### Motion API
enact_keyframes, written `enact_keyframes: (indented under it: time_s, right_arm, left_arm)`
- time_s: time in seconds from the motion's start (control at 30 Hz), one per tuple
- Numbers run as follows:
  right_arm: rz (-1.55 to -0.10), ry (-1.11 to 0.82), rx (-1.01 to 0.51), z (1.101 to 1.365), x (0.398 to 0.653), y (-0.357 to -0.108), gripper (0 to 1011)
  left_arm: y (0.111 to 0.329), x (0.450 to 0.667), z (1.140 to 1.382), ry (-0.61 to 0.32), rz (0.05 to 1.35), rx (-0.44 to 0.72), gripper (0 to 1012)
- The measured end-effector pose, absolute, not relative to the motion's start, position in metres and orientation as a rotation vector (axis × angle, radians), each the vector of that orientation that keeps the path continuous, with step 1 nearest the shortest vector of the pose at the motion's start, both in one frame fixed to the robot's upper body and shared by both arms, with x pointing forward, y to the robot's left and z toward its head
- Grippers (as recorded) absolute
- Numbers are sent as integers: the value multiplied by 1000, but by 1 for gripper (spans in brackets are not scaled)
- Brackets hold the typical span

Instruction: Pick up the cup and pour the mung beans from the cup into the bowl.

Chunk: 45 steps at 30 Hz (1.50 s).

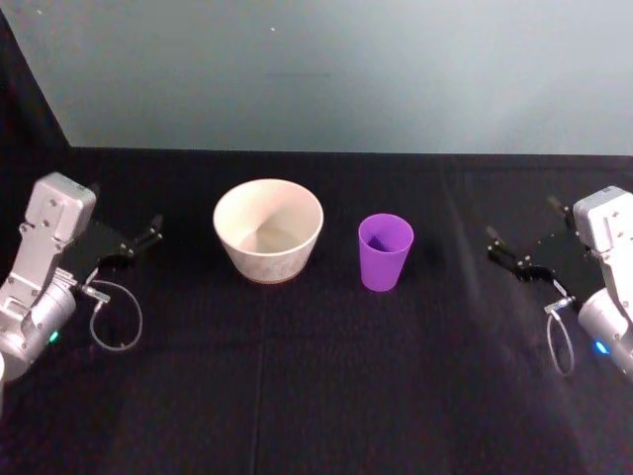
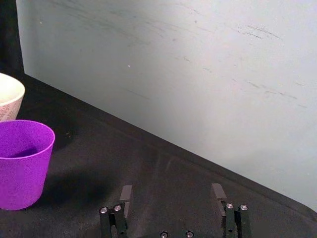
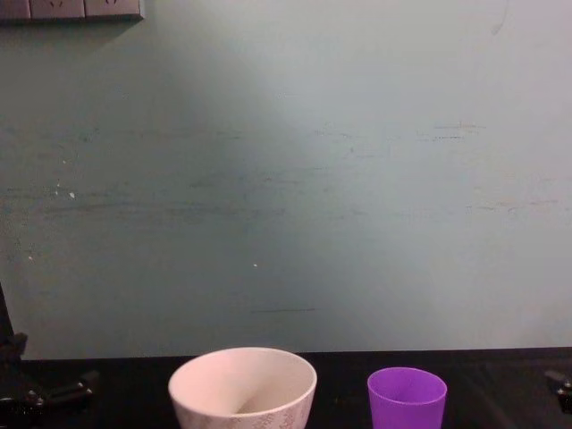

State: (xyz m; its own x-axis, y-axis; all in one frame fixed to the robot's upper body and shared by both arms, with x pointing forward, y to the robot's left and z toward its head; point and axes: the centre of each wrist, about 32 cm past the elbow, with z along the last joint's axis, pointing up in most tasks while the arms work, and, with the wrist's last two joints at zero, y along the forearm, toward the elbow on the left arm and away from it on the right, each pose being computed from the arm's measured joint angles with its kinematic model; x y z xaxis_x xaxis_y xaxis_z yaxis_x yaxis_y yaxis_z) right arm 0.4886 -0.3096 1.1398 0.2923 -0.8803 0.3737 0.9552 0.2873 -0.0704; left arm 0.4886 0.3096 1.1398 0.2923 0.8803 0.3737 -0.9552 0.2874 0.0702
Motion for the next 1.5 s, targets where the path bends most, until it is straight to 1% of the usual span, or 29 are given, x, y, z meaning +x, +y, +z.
enact_keyframes:
  time_s: [0.33,0.43,0.67,0.9,0.97,1.2,1.5]
  right_arm:
    - [-1247,-281,-305,1139,487,-310,1003]
    - [-1230,-268,-310,1137,483,-309,1003]
    - [-1133,-215,-304,1133,473,-305,1003]
    - [-1060,-171,-271,1126,470,-293,1003]
    - [-1035,-165,-263,1123,472,-286,1003]
    - [-1006,-164,-257,1117,476,-269,1003]
    - [-974,-118,-199,1110,487,-252,1003]
  left_arm:
    - [310,489,1140,-285,1248,304,1000]
    - [310,489,1140,-285,1248,304,1000]
    - [310,489,1140,-285,1248,304,1000]
    - [310,489,1140,-285,1248,305,1000]
    - [310,489,1140,-285,1248,304,1000]
    - [310,489,1140,-285,1248,304,1000]
    - [310,489,1140,-285,1248,305,1000]
